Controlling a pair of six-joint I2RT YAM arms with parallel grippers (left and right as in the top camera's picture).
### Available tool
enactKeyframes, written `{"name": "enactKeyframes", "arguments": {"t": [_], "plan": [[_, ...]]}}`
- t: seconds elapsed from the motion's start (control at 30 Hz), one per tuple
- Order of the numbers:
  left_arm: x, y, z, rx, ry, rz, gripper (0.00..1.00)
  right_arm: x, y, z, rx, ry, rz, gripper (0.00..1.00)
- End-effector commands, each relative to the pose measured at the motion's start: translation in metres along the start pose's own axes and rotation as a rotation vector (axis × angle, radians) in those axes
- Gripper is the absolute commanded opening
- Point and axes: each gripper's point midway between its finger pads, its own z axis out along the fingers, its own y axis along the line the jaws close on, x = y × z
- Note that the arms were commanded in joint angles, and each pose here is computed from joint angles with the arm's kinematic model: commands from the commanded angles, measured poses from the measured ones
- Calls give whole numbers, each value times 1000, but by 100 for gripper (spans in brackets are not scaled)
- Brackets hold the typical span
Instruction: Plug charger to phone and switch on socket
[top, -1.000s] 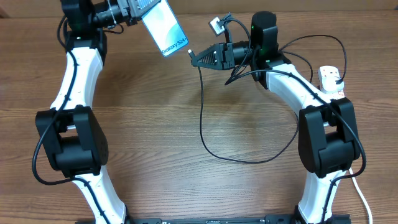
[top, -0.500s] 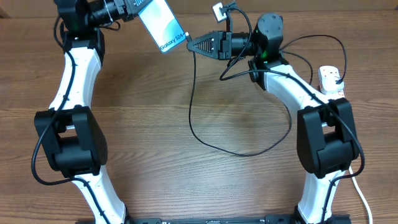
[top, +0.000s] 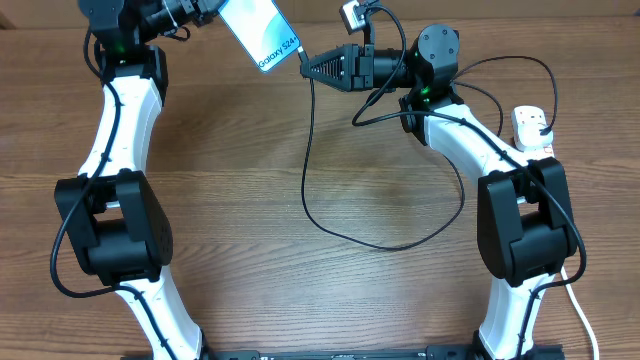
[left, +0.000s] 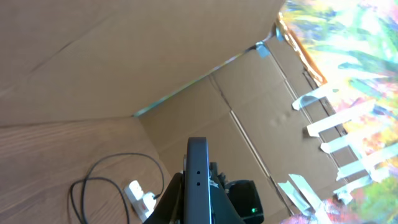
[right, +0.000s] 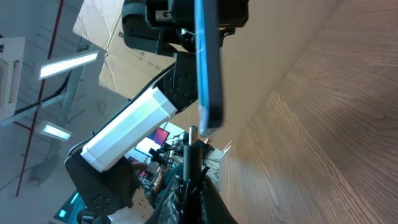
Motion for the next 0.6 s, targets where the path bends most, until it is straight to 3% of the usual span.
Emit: {"name": "enactKeyframes", "arguments": {"t": [0.0, 0.57], "plan": [[-13, -18, -4, 21, -51, -6, 4, 1, -3, 1, 1, -5, 17, 4], [-14, -21, 2, 30, -69, -12, 4, 9, 0, 10, -15, 25, 16, 4]]}}
